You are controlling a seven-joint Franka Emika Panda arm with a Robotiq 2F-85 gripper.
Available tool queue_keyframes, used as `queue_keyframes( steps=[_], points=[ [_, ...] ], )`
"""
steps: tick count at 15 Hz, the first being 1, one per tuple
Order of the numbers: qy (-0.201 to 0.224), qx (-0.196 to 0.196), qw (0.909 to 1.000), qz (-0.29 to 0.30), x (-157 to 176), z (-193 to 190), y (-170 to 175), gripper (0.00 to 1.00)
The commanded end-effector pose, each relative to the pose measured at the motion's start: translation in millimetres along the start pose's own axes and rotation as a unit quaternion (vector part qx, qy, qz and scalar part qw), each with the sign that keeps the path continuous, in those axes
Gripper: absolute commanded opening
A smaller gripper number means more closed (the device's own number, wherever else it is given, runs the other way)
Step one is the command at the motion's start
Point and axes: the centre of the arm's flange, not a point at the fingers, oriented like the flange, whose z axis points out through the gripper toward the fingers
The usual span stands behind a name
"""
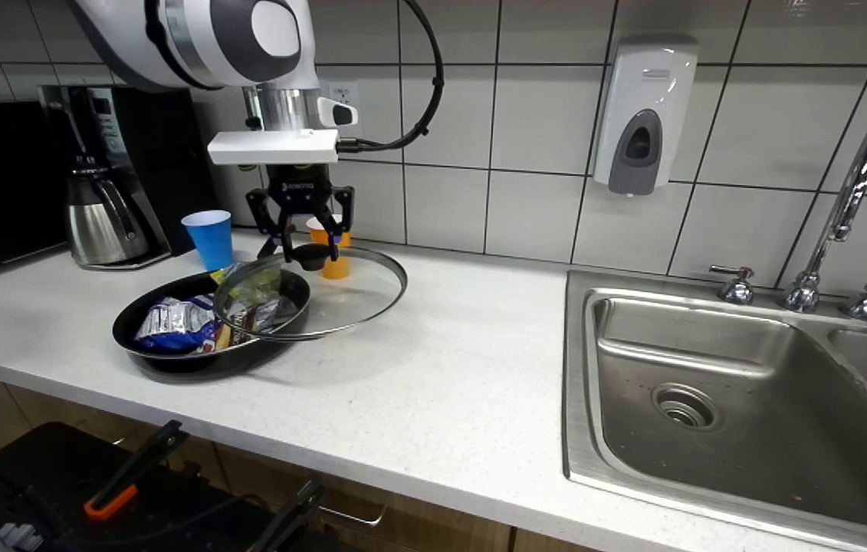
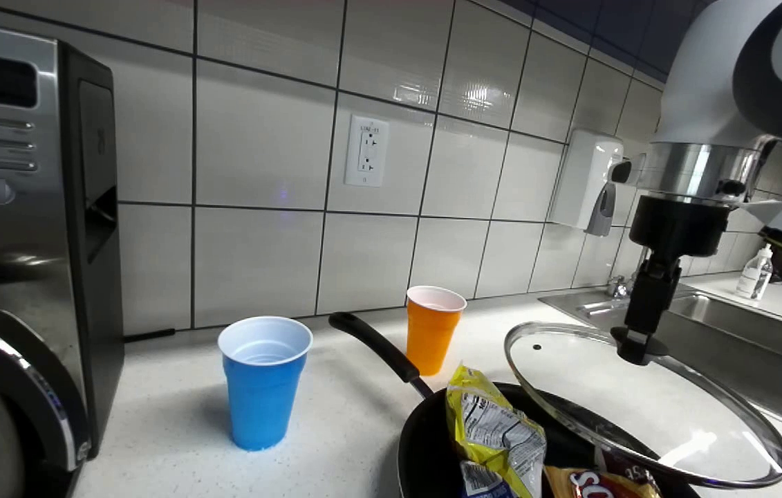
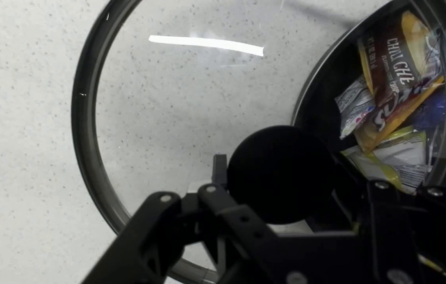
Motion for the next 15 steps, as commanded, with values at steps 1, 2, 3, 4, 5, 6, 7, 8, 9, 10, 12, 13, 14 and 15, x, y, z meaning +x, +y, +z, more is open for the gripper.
queue_keyframes(
  steps=[1,2,3,4,5,6,7,8,9,10,12,13,14,15],
  points=[
    [0.003,0.005,0.9997,-0.025,31.8,-15.1,-13.8,0.39],
    [0.003,0.007,0.9995,-0.031,36.4,-13.3,-18.4,0.39],
    [0.003,0.009,0.9992,-0.038,42.6,-11.4,-23.7,0.39],
    [0.003,0.011,0.999,-0.043,48.1,-9.4,-28.5,0.39],
    [0.004,0.015,0.9986,-0.05,53.9,-7.9,-33.3,0.39],
    [0.004,0.017,0.9983,-0.055,58.2,-5.4,-38.1,0.39],
    [0.004,0.019,0.998,-0.06,62.8,-4.1,-42.7,0.39],
    [0.004,0.022,0.9976,-0.065,67.4,-2.7,-47.5,0.39],
    [0.005,0.023,0.9973,-0.07,71.4,-2.3,-52.3,0.39],
    [0.006,0.024,0.9969,-0.075,74.9,-2.0,-57.1,0.39],
    [0.007,0.027,0.9959,-0.086,80.4,-1.8,-66.5,0.39],
    [0.007,0.03,0.9954,-0.091,82.3,-1.6,-72.6,0.39],
    [0.005,0.025,0.9952,-0.095,82.9,-1.6,-79.4,0.39],
    [0.005,0.026,0.9944,-0.103,82.0,-2.3,-85.6,0.39]
  ],
)
